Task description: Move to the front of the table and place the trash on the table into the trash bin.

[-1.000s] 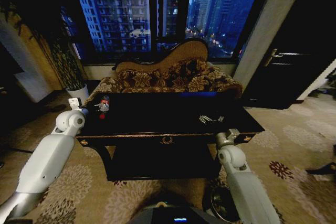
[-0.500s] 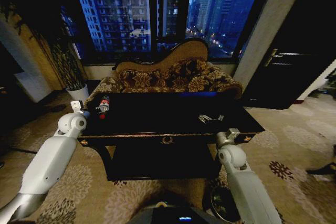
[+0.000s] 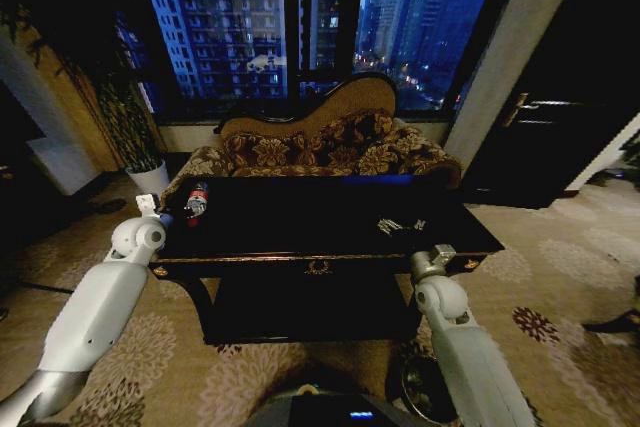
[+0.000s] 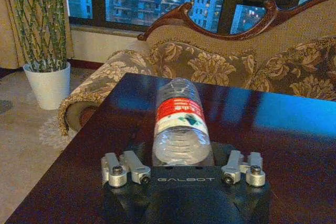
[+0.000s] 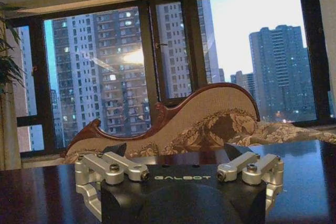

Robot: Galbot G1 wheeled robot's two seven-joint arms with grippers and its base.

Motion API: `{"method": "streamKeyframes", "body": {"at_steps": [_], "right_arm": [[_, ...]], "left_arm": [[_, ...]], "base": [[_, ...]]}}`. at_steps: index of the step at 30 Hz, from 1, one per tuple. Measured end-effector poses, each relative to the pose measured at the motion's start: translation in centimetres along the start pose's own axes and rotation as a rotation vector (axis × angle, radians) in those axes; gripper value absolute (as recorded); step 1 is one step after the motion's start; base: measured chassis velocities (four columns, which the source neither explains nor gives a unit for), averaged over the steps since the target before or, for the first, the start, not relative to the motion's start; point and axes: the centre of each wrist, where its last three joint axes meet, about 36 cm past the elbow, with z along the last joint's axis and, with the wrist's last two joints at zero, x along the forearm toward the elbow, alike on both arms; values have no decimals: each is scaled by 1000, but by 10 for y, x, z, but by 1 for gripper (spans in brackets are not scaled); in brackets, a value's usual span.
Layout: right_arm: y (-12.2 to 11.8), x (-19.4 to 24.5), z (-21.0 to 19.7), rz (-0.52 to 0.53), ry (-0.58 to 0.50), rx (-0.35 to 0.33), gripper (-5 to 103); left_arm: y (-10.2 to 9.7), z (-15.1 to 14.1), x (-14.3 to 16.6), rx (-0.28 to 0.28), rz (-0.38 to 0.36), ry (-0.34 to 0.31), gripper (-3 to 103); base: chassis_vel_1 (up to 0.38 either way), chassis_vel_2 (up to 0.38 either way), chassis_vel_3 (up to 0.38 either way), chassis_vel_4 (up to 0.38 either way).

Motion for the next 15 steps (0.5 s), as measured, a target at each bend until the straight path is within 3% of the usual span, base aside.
{"method": "streamKeyframes", "body": {"at_steps": [6, 8, 15], "right_arm": [[-1, 0, -2, 1, -6, 1, 100], [-2, -1, -2, 2, -8, 2, 100], [-6, -1, 0, 11, -20, 5, 100]], "left_arm": [[0, -1, 1, 6, 10, -2, 47], [-1, -1, 1, 6, 11, -2, 47], [-2, -3, 4, 4, 21, -9, 30]], "base": [[0, 0, 0, 0], [0, 0, 0, 0], [0, 0, 0, 0]]}}
